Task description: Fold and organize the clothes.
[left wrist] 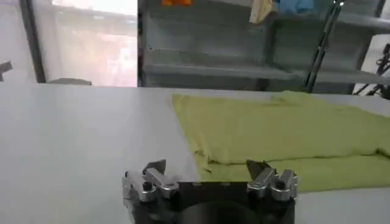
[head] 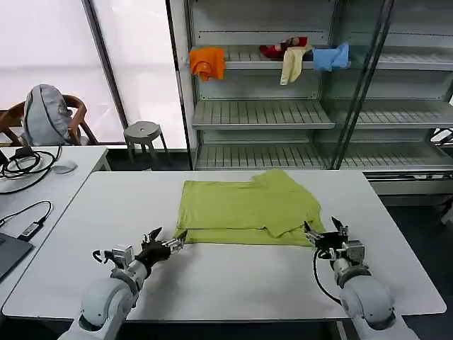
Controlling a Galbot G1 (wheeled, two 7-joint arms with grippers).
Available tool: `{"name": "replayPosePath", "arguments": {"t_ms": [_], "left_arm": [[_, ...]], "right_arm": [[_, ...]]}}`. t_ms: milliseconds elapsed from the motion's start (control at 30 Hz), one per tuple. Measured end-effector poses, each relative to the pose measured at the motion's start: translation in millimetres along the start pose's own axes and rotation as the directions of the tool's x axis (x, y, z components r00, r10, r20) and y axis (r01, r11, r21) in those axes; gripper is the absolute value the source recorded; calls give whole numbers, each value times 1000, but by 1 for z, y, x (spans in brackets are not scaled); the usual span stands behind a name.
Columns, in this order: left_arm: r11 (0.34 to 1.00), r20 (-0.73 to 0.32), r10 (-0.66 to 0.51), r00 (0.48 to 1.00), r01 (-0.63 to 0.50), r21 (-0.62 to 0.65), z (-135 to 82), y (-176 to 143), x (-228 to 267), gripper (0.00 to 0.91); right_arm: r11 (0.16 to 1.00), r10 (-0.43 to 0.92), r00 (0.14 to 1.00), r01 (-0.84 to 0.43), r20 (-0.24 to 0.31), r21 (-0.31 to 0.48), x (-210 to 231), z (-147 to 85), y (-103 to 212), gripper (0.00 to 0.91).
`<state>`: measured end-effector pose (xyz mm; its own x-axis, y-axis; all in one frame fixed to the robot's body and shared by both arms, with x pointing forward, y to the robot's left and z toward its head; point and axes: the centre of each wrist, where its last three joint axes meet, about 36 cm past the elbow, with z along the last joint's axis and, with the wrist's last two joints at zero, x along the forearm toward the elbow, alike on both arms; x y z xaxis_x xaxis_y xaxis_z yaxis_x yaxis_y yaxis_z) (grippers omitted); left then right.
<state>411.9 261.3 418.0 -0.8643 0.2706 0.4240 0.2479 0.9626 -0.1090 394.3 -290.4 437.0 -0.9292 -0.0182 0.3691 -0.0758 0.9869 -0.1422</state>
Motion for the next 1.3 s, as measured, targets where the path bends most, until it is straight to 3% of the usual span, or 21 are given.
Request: {"name": "replayPosePath", "arguments": {"t_ms": [33, 300, 867, 1300], "left_arm": [[1000, -3, -2, 1000, 2, -2, 0, 0, 0, 20], [1000, -24, -4, 1000, 3, -10, 5, -5, -7, 20], [999, -51, 15, 999, -17, -50, 12, -7, 3, 20], [995, -64, -7, 998, 0, -101, 21, -13, 48, 20]], "right_arm": [[1000, -1, 1000, 1, -8, 1, 2, 1, -1, 0], [1000, -22, 998, 22, -53, -1, 9, 9, -2, 0], [997, -71, 993, 69, -93, -29, 23, 15, -6, 0], [995, -96, 991, 96, -95, 1, 76, 15, -9, 0]]}}
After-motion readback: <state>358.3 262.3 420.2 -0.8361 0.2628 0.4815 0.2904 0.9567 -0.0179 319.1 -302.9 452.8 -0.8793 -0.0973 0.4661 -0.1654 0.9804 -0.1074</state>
